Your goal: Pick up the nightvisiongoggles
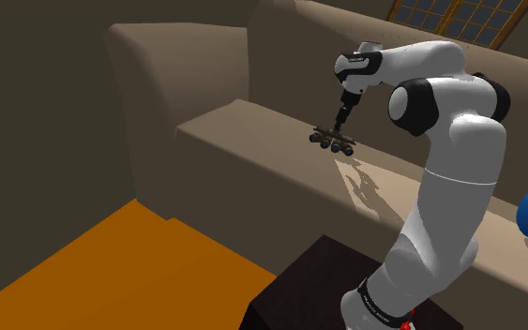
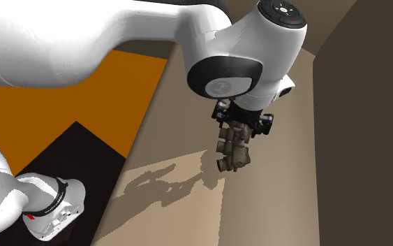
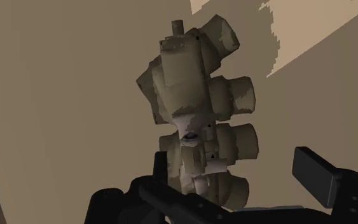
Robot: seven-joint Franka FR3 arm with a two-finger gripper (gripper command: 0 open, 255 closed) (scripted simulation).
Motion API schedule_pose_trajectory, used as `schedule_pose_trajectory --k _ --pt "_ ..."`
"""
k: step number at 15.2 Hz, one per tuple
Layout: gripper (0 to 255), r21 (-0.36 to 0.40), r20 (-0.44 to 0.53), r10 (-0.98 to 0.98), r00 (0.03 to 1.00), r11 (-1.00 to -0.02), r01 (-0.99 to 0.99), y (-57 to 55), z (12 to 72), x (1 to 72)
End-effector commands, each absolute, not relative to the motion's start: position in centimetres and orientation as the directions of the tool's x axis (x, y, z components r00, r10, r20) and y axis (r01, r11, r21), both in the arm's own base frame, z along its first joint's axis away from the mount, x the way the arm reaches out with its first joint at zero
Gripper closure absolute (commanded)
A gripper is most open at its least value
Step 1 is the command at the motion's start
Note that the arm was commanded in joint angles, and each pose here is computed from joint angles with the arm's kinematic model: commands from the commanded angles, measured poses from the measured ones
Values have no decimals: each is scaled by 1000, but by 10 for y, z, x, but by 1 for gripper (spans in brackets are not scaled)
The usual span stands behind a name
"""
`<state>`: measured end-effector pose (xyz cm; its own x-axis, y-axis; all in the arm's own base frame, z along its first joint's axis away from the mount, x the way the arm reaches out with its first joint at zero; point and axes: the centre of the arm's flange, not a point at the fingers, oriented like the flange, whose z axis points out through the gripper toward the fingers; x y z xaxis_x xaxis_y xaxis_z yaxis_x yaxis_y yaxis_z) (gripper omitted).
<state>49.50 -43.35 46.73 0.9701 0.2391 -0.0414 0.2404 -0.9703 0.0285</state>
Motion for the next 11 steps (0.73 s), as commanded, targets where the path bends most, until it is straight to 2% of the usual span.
schedule_pose_trajectory --k 1,10,11 --pt "0 26 -38 248 968 -968 249 -447 461 501" --pt "0 26 -38 248 968 -968 249 -447 421 501" --pt "255 26 -39 248 968 -968 249 -448 421 501"
